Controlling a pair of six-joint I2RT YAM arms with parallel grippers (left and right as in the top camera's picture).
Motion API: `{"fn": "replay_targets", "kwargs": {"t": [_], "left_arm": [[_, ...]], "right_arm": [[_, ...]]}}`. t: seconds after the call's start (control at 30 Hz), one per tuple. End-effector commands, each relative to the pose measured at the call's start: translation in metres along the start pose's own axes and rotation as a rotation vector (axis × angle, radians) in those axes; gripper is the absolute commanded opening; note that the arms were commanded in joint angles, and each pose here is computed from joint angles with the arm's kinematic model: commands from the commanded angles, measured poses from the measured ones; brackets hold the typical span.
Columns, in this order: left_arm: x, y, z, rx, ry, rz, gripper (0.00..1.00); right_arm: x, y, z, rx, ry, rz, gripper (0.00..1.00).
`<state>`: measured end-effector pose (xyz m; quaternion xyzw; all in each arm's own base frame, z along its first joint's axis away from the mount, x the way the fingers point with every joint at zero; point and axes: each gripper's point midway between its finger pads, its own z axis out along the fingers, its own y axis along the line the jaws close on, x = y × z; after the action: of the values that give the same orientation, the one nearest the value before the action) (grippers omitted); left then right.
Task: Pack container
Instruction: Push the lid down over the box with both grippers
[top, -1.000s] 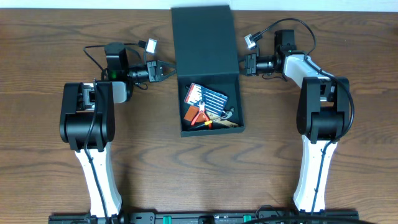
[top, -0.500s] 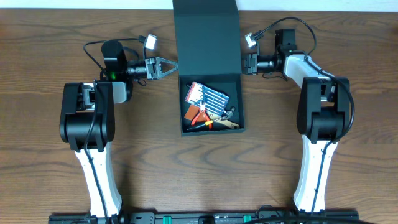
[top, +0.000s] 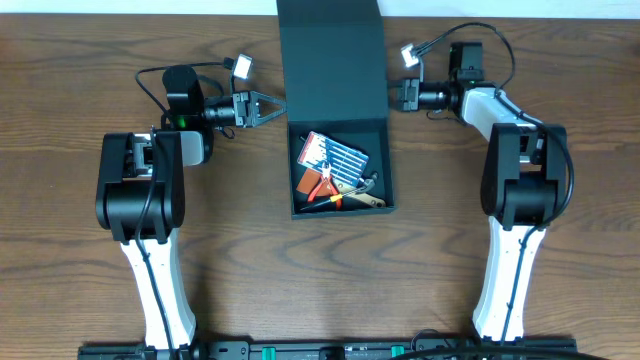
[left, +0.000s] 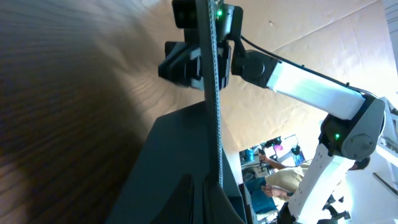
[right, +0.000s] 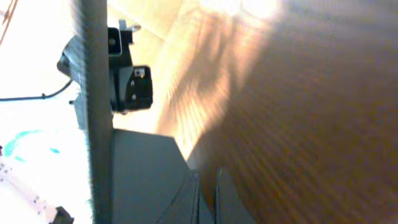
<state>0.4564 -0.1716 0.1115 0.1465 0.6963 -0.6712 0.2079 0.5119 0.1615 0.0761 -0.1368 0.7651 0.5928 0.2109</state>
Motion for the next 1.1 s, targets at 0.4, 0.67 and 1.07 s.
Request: {"fn": "replay_targets", "kwargs": {"t": [0.4,0.67,1.07], "left_arm": [[0.0,-0.003,0.0,0.025,0.03,0.042,0.06],[-0.001,-0.002,0.001,0.019,0.021,0.042,0.06],[-0.005,0.001,0.001,0.001,-0.002,0.04,0.06]], "right_arm": [[-0.023,0.027,-0.013,-0.137,-0.028,-0.03,0.01],[-0.049,0.064,-0.02,-0.234,-0.015,-0.124,0.01],[-0.063,0.104,-0.021,-0.256,-0.002,-0.161,0.01]]}}
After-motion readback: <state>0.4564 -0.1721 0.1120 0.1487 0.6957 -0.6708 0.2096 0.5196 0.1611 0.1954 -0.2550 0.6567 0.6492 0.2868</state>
